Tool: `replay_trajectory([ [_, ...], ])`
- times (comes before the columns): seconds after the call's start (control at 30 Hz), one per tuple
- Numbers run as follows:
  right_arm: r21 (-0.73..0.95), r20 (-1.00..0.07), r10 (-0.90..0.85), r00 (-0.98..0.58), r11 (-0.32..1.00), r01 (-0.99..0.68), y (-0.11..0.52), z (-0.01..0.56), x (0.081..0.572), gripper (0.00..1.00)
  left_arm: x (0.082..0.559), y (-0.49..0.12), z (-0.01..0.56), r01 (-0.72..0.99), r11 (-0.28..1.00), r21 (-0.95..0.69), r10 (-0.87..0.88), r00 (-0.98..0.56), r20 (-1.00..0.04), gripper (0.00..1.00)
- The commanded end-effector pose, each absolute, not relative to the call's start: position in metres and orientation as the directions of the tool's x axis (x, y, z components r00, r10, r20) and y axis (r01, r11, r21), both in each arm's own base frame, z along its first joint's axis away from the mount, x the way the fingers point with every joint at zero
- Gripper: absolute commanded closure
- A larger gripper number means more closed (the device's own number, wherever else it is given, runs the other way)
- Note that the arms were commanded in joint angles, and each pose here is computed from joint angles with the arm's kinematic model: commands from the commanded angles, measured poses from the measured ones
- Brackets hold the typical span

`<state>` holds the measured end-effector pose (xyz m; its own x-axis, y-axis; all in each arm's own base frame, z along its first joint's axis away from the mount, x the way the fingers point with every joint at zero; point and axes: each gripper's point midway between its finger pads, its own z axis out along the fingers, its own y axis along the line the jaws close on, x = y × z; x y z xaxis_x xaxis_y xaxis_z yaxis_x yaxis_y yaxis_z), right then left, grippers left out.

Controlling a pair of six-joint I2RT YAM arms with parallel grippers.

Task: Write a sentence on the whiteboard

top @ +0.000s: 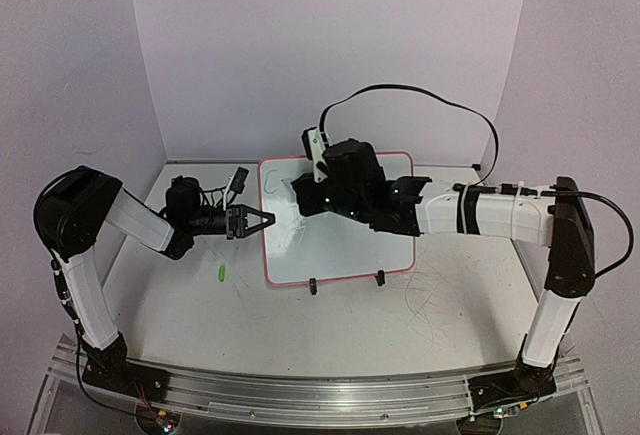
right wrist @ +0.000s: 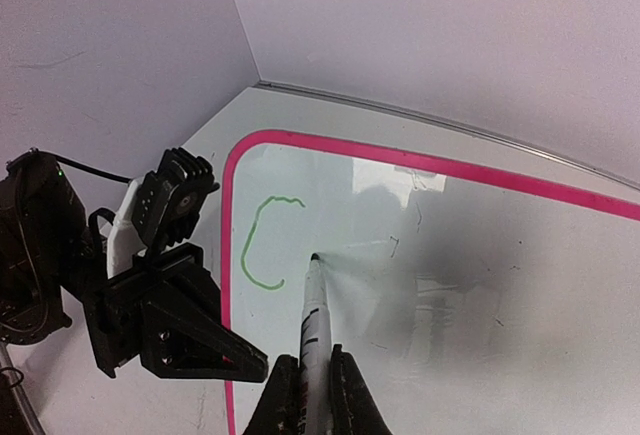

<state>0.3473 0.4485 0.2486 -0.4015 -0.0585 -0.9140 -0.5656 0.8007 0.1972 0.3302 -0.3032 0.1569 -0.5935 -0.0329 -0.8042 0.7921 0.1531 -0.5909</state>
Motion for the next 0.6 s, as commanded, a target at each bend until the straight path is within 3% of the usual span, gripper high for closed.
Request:
replay_trajectory([
  [0.0,0.217,-0.925,-0.013,-0.380,0.803,-0.555,0.452,0.268,0.355,1.00,0.330,-0.300,0.155,0.772,0.164,-0.614,-0.039,-0.616,-0.786,1.00],
  [0.57,0.230,-0.906,-0.034,-0.421,0.797,-0.559,0.458,0.250,0.353,1.00,0.330,-0.300,0.157,0.774,0.163,-0.612,-0.040,-0.615,-0.788,1.00],
])
